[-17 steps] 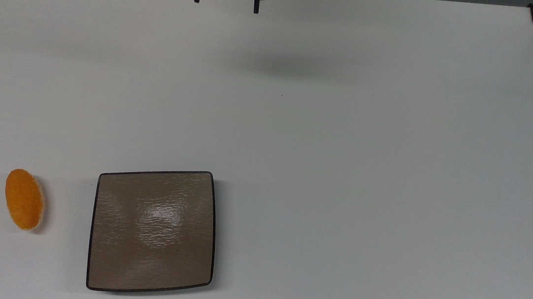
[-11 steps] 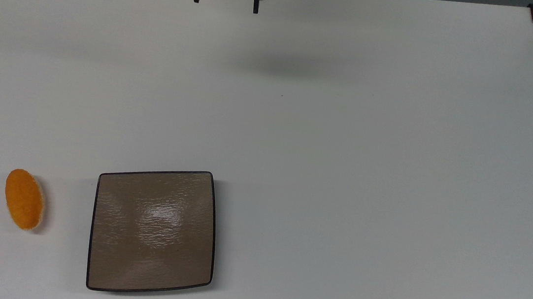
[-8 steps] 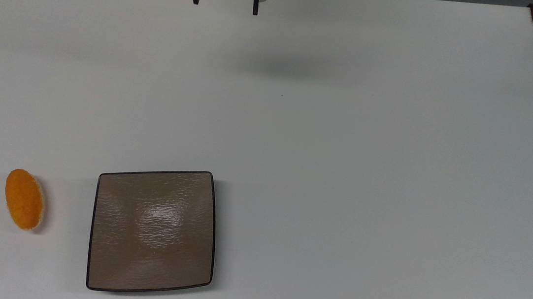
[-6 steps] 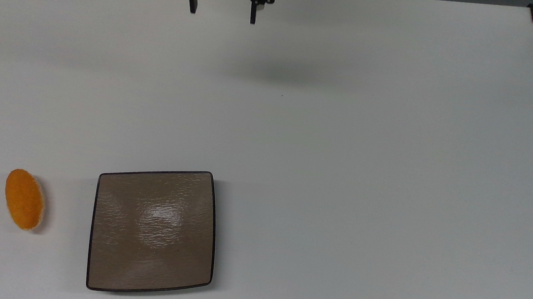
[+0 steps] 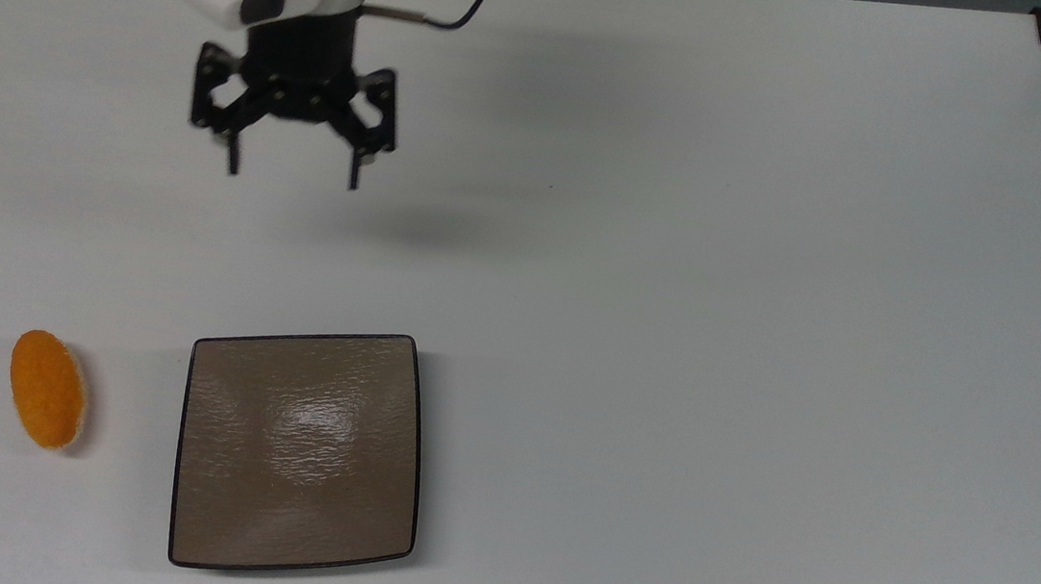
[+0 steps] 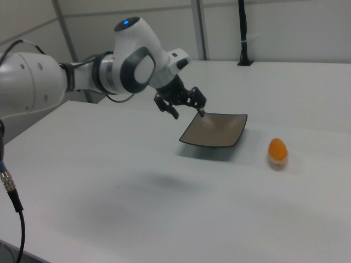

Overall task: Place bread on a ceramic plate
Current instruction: 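Move the open gripper over the orange bread roll and lower it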

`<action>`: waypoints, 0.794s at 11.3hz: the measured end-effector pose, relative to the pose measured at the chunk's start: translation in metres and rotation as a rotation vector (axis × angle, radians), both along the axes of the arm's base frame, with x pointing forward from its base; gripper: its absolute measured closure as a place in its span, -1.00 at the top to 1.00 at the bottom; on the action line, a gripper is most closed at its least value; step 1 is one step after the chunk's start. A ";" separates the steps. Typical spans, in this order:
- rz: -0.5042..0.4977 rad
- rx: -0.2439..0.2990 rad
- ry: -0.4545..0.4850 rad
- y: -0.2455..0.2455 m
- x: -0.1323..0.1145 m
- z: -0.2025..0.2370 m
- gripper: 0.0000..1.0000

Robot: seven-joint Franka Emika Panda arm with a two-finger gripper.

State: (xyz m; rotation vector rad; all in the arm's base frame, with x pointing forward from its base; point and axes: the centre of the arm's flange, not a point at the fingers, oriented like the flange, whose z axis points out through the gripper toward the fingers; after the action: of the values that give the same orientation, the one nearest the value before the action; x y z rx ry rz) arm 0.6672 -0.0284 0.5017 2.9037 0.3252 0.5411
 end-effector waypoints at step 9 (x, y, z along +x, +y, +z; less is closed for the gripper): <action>0.147 -0.240 -0.172 -0.155 0.050 -0.112 1.00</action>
State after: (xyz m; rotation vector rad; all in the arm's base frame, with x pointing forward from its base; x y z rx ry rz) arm 0.7176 -0.1832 0.3901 2.5965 0.5406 0.7158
